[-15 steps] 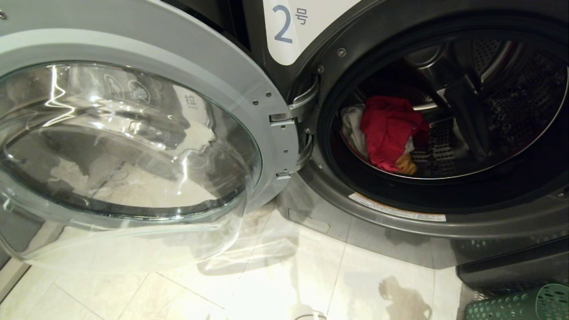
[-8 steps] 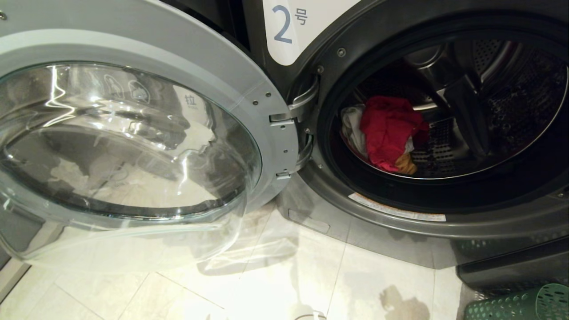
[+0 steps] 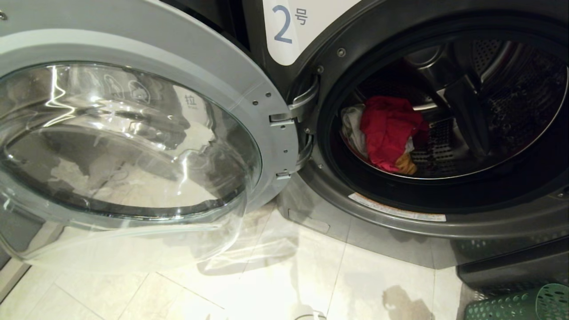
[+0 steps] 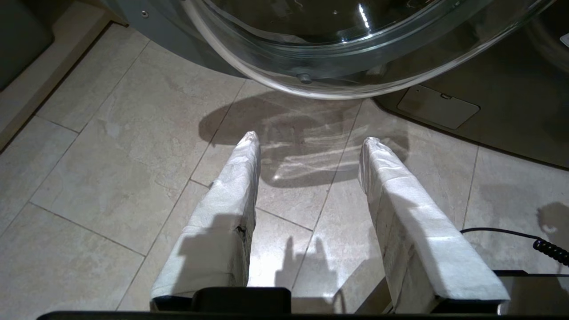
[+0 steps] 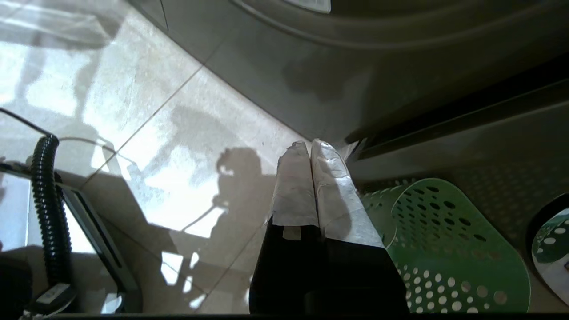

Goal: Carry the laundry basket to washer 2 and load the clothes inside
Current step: Close the washing machine door with the left hand

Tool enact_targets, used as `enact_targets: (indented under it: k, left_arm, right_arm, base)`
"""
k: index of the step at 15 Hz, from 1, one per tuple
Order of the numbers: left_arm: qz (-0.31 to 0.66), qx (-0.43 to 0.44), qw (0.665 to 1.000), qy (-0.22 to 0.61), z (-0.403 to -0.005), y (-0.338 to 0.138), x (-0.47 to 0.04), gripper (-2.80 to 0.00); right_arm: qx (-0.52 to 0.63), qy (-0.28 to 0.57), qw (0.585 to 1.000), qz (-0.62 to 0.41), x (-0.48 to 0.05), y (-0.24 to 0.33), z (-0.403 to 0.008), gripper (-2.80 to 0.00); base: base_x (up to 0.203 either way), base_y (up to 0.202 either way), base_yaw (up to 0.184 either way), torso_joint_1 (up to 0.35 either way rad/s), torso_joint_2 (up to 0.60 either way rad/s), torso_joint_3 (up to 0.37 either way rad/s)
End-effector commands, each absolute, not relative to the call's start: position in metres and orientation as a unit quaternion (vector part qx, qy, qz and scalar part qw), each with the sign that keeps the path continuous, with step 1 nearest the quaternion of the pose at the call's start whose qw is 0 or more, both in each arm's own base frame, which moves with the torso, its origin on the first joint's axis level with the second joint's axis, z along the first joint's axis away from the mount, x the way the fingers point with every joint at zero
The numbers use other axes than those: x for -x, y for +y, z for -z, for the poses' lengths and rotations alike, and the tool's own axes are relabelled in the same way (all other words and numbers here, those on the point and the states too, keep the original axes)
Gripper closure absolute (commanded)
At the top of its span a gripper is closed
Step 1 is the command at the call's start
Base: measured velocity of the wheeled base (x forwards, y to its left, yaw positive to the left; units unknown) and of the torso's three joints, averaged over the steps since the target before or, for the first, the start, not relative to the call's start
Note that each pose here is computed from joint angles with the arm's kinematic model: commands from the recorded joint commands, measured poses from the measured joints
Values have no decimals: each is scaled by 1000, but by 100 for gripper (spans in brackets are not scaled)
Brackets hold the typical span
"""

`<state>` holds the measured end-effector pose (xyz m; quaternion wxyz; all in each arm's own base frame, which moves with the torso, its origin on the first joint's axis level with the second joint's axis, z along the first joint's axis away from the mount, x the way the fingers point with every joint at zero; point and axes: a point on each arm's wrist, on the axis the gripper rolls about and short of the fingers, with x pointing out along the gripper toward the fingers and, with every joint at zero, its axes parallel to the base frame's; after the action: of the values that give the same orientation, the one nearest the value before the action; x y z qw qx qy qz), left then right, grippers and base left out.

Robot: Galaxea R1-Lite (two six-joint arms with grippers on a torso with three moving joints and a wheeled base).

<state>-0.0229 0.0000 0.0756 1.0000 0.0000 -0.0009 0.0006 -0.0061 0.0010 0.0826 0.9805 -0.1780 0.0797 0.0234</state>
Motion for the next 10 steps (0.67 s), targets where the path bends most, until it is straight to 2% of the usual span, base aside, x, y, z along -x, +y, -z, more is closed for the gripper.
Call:
enact_targets:
  k: [1,4,6,8,10]
  left_arm:
    - [-1,0,1000,0,-76,0,23,0]
    - [-1,0,1000,-1,-76,0,23,0]
    - [-1,0,1000,-1,-76,0,23,0]
    - [-1,0,1000,0,-75,0,23,0]
    - [-1,0,1000,-1,-76,0,23,0]
  right_arm:
    - [182,26,983,-19,15,1,-82,0]
    - [147,-27,989,-14,23,1,-81,0]
    - [72,-30,997,-7,23,0,-82,0]
    - [30,1,1000,-3,23,0,-76,0]
    - [11,-3,1000,-2,23,0,-76,0]
  base:
    - [0,0,0,0,0,0]
    - [0,0,0,0,0,0]
    - [0,0,0,0,0,0]
    - [0,0,0,0,0,0]
    - [0,0,0,0,0,0]
